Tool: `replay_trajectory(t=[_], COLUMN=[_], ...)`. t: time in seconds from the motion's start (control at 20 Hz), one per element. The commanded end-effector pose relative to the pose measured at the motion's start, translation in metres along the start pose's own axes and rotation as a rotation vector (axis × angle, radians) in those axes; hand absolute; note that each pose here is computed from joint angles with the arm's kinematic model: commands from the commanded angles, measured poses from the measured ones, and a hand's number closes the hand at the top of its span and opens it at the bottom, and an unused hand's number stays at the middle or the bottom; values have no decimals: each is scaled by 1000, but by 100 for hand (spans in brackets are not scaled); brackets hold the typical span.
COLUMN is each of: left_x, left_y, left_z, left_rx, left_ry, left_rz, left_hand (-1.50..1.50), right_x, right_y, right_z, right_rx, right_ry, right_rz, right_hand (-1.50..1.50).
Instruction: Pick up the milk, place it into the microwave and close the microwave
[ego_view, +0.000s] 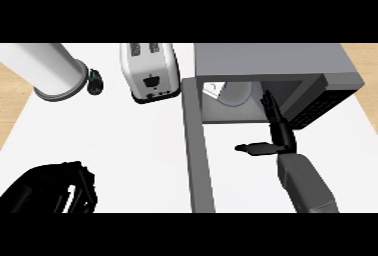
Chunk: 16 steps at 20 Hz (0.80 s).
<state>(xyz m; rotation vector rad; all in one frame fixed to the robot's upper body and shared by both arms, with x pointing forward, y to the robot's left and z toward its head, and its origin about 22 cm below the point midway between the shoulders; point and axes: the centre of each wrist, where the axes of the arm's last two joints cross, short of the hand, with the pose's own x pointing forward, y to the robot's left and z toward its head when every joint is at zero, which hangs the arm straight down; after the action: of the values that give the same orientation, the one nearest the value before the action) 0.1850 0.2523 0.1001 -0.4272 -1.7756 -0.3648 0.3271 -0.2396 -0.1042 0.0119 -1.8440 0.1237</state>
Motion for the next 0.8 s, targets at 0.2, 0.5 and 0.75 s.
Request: replay_trajectory(t=[0.2,0.5,0.75], left_x=[-25,-43,-92], left_y=[-32,-61,-84], left_z=[-47,-86,-98], left_rx=[-97,-208,-298], left_ry=[-3,40,122], left_rz=[-44,-116,-174], left_hand=[150,150,150], right_x=[-2,20,42], right_y=[-30,-62,-73], right_z=[65,109,137], right_rx=[-37,-39,-41], right_ry=[22,7,-26], right_rz=[-4,16,20], right_hand=[-150,-150,-150])
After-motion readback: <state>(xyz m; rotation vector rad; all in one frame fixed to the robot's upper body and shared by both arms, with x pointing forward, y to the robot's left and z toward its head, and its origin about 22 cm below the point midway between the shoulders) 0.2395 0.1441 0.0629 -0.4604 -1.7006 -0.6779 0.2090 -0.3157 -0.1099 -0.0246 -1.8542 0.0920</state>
